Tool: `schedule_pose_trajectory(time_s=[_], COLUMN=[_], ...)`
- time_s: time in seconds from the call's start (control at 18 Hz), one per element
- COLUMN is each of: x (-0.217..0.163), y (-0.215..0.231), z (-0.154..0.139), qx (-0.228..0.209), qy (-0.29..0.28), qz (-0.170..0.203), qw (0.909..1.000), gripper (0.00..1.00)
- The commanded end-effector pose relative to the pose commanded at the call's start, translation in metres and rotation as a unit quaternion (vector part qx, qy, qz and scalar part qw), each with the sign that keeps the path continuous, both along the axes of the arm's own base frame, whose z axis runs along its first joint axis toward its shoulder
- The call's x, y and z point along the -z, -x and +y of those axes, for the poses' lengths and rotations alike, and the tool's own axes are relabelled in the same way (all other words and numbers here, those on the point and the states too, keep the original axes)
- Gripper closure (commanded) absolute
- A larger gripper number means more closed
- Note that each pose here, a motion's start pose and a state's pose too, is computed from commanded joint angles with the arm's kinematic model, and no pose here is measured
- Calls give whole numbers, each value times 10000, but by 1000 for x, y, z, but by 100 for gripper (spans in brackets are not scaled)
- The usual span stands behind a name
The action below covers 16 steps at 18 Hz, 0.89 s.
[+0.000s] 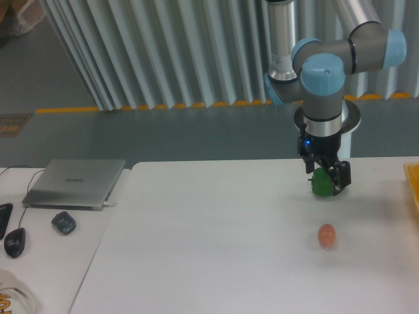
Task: Place the red pepper on the table
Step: 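Lower the held green pepper onto the table and open the gripper, then raise the gripper off the green pepper and move toward the orange tray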
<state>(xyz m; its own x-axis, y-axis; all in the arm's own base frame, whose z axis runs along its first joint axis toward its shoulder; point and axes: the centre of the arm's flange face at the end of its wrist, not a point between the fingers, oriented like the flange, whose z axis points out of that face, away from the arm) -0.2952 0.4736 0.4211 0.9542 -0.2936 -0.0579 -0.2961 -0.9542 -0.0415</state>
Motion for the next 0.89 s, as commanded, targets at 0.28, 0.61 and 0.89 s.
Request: schedule_pose_trajectory(time_s=[0.28,0.61,0.89], x=[-4,-6,-5], y=[52,81,105], z=[-46,-67,-85], qx=[-1006,-1693,-2065], qy=[-2,-10,-295], qz=[-47,-67,-45], qw=[9949,9855,9780], gripper=[0,0,0])
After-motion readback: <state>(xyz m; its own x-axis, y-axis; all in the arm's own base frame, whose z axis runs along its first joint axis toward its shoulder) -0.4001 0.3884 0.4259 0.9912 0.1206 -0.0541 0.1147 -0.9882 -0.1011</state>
